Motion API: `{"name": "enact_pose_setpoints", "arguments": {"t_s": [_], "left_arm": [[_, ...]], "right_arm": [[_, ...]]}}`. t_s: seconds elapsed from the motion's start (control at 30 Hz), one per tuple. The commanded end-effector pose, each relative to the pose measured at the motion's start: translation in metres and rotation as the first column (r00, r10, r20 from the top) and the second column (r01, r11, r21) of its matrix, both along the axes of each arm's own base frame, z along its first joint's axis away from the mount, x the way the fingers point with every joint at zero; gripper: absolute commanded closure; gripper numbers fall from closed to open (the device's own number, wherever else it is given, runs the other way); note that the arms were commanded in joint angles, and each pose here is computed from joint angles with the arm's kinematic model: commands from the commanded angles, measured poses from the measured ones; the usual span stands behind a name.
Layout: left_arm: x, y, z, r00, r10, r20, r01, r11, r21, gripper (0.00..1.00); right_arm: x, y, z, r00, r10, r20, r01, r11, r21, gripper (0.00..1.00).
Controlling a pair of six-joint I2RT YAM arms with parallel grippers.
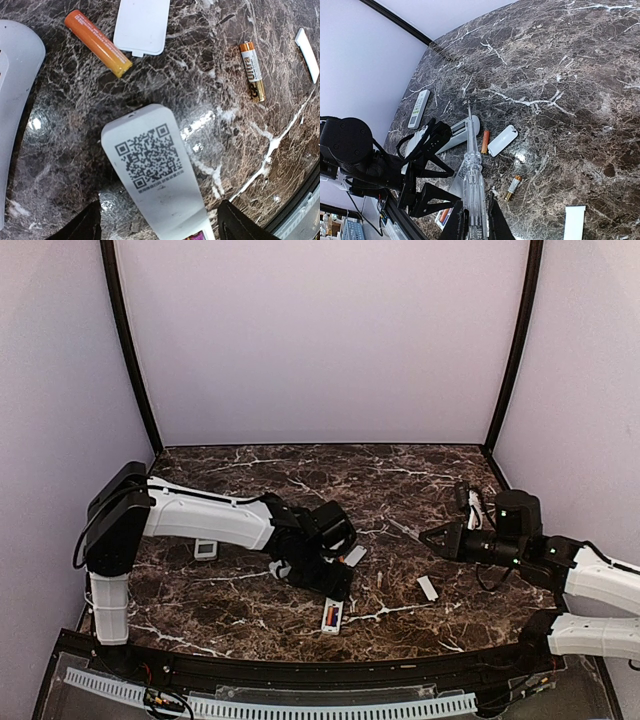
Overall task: Unload the batteries from the remote control
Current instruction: Pick up the remote control without the battery cover from the center of the board.
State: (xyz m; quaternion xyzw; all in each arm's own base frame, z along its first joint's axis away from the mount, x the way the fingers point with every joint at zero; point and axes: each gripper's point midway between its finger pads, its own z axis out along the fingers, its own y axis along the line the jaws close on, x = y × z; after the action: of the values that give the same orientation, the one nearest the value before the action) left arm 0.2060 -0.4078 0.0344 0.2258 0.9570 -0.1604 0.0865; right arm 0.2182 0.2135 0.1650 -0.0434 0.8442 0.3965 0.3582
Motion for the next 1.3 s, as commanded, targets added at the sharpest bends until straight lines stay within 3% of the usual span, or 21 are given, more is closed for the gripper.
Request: {"name": "enact_pose_setpoints", "arguments": {"t_s": [0.0, 0.2, 0.5, 0.7, 0.9, 1.07, 1.27], "left_arm": [[0.002, 0.004, 0.001, 1.0, -0.007, 0.027, 0.006, 0.999, 0.051, 0.2], [-0.002, -0.008, -0.001, 0.999, -0.034, 0.022, 0.033, 0.999, 0.042, 0.23], [0.004, -0.007, -0.01, 0.999, -0.025, 0.041, 0.021, 0.996, 0.084, 0.42], [0.006, -0.011, -0.016, 0.999, -0.035, 0.041, 0.031, 0.996, 0.089, 0.45], [0.014, -0.009, -0.012, 0.996, -0.04, 0.083, 0.03, 0.993, 0.118, 0.63], [0.015, -0.009, -0.008, 0.989, -0.107, 0.1, 0.094, 0.987, 0.132, 0.75], [0.016, -0.025, 0.007, 0.948, -0.293, 0.123, 0.287, 0.956, 0.061, 0.81]], "right_arm": [[0.001, 0.002, 0.002, 1.0, -0.002, 0.023, 0.002, 1.0, 0.013, 1.0], [0.002, 0.001, 0.001, 1.0, -0.009, 0.022, 0.009, 1.0, 0.014, 1.0], [0.004, 0.001, 0.003, 0.999, -0.014, 0.03, 0.014, 1.0, 0.013, 1.0], [0.005, 0.001, 0.001, 1.0, -0.016, 0.025, 0.016, 1.0, 0.01, 1.0], [0.007, -0.001, 0.002, 0.999, -0.033, 0.028, 0.033, 0.999, 0.009, 1.0], [0.01, -0.002, 0.001, 0.999, -0.046, 0.028, 0.046, 0.999, -0.003, 1.0], [0.014, -0.007, 0.004, 0.997, -0.074, 0.034, 0.075, 0.997, -0.026, 1.0]]}}
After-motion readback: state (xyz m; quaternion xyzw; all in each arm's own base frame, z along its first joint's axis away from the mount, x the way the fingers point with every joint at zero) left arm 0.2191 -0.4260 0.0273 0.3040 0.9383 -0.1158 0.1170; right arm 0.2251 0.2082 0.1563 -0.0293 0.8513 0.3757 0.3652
